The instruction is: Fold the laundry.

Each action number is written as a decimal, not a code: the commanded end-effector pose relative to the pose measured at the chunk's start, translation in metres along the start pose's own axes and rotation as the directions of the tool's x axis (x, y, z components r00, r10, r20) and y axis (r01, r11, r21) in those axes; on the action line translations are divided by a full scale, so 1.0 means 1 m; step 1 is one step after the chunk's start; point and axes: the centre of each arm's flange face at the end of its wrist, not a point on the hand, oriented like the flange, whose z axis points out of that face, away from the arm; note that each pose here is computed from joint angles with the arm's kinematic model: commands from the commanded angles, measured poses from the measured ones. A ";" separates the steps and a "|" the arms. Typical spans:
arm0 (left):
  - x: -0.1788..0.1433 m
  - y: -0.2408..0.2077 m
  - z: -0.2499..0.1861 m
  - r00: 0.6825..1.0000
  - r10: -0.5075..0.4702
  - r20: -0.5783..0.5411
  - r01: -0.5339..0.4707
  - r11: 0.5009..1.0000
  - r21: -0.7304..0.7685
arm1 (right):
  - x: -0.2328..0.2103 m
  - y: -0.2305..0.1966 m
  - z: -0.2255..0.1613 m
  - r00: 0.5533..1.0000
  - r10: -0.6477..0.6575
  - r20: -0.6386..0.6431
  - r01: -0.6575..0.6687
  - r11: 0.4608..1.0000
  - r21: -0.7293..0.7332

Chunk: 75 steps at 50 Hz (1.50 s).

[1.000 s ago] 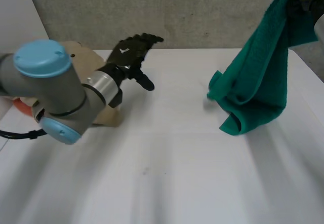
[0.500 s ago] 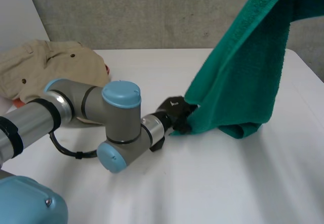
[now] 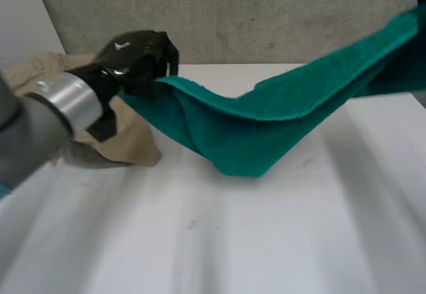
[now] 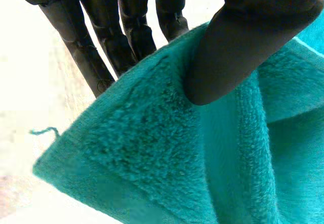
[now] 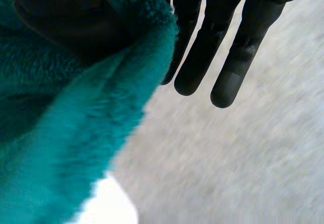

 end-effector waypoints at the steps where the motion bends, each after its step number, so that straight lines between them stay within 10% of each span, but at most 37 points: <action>1: -0.014 0.009 -0.009 0.995 0.086 0.041 -0.079 0.986 -0.148 | -0.030 0.062 0.005 0.980 -0.027 0.199 0.080 0.961 -0.266; 12: -0.048 0.080 0.059 0.971 0.239 0.030 -0.222 0.935 -0.276 | -0.070 0.119 0.056 0.986 0.063 0.153 -0.022 0.966 -0.258; 19: -0.059 0.013 0.102 0.940 0.309 0.142 -0.321 0.945 0.066 | -0.051 0.094 0.114 0.987 0.112 -0.111 -0.108 0.993 0.038; 26: -0.058 -0.085 0.099 0.922 0.266 0.281 -0.378 0.777 0.503 | 0.001 0.035 0.135 0.903 0.296 -0.312 -0.137 0.885 0.444; 30: -0.054 -0.094 0.089 0.926 0.261 0.272 -0.370 0.767 0.524 | 0.007 0.025 0.138 0.905 0.295 -0.306 -0.100 0.847 0.522; 48: -0.045 0.086 0.047 0.969 0.206 0.137 -0.206 0.978 -0.014 | -0.099 0.162 0.089 0.970 0.198 0.143 -0.187 0.979 -0.081; 75: -0.050 0.124 0.026 0.973 0.209 0.102 -0.192 0.969 -0.153 | -0.083 0.273 0.077 0.821 0.571 -0.026 -0.499 0.694 -0.519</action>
